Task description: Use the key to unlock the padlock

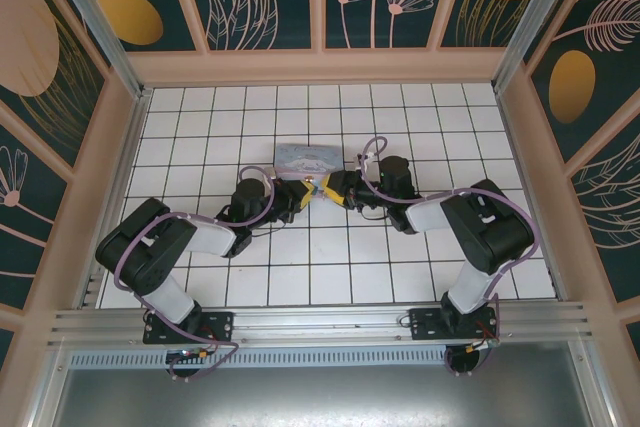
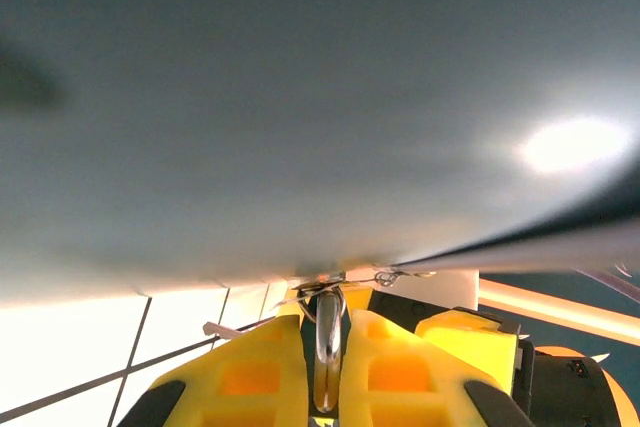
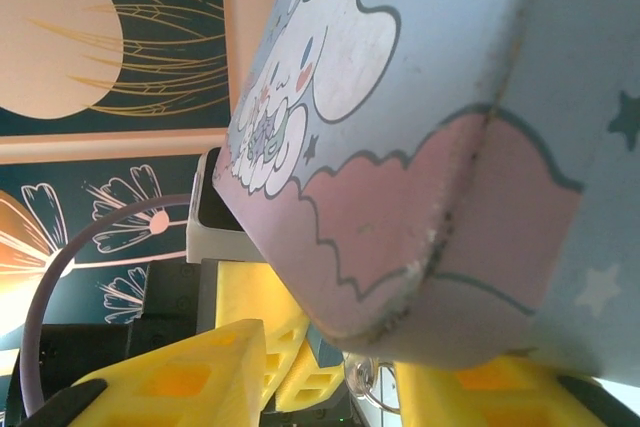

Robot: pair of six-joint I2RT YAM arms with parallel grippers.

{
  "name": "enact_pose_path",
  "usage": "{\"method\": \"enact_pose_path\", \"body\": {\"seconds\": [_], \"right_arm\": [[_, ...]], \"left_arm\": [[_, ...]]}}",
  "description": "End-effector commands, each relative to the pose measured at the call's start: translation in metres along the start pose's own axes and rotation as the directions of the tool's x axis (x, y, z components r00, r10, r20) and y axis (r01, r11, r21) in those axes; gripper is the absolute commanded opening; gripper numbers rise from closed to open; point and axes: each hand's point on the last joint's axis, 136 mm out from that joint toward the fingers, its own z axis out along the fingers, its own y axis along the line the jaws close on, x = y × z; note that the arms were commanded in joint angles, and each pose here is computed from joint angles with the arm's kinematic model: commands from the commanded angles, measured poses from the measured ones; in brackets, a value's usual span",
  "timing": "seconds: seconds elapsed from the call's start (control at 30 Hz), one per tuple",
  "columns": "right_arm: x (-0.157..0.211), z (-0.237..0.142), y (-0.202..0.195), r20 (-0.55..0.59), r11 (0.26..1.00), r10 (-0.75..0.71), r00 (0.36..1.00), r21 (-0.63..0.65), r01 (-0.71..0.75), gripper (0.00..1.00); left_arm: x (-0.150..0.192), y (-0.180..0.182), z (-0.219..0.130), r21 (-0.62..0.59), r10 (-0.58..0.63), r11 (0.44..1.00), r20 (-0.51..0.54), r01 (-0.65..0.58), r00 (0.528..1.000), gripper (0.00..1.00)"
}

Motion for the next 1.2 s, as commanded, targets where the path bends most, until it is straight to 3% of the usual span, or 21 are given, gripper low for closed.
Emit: {"method": "enact_pose_path", "body": {"seconds": [0.0, 0.17, 0.47, 0.73, 0.8, 0.83, 1.17], "right_arm": [[-0.005, 0.001, 0.01, 0.018, 0.998, -0.029, 0.999, -0.051, 0.03, 0.35], [0.001, 0.006, 0.01, -0.008, 0.997, -0.017, 1.0, -0.071, 0.016, 0.31], [0.008, 0.008, 0.005, -0.029, 0.997, 0.001, 1.0, -0.071, -0.003, 0.34], [0.009, 0.006, 0.006, -0.022, 0.998, -0.002, 1.0, -0.067, 0.0, 0.16], [0.01, 0.005, 0.004, -0.022, 0.998, 0.0, 1.0, -0.064, -0.002, 0.02], [0.01, 0.005, 0.003, -0.021, 0.998, 0.002, 1.0, -0.062, -0.003, 0.0], [0.003, 0.014, 0.025, 0.013, 0.991, -0.009, 1.0, -0.132, 0.01, 0.0]], "left_arm": [[0.015, -0.019, -0.001, 0.064, 0.039, 0.997, -0.063, -0.035, 0.997, 0.0], [0.015, -0.02, 0.0, 0.064, 0.041, 0.997, -0.063, -0.037, 0.997, 0.0], [0.015, -0.021, -0.001, 0.07, 0.044, 0.997, -0.063, -0.04, 0.997, 0.0], [0.014, -0.021, 0.0, 0.069, 0.044, 0.997, -0.06, -0.04, 0.997, 0.0], [0.014, -0.021, 0.0, 0.07, 0.044, 0.997, -0.06, -0.04, 0.997, 0.0], [0.014, -0.022, 0.0, 0.071, 0.045, 0.997, -0.06, -0.04, 0.997, 0.0], [0.016, -0.023, -0.001, 0.076, 0.042, 0.996, -0.064, -0.037, 0.997, 0.0]]}}
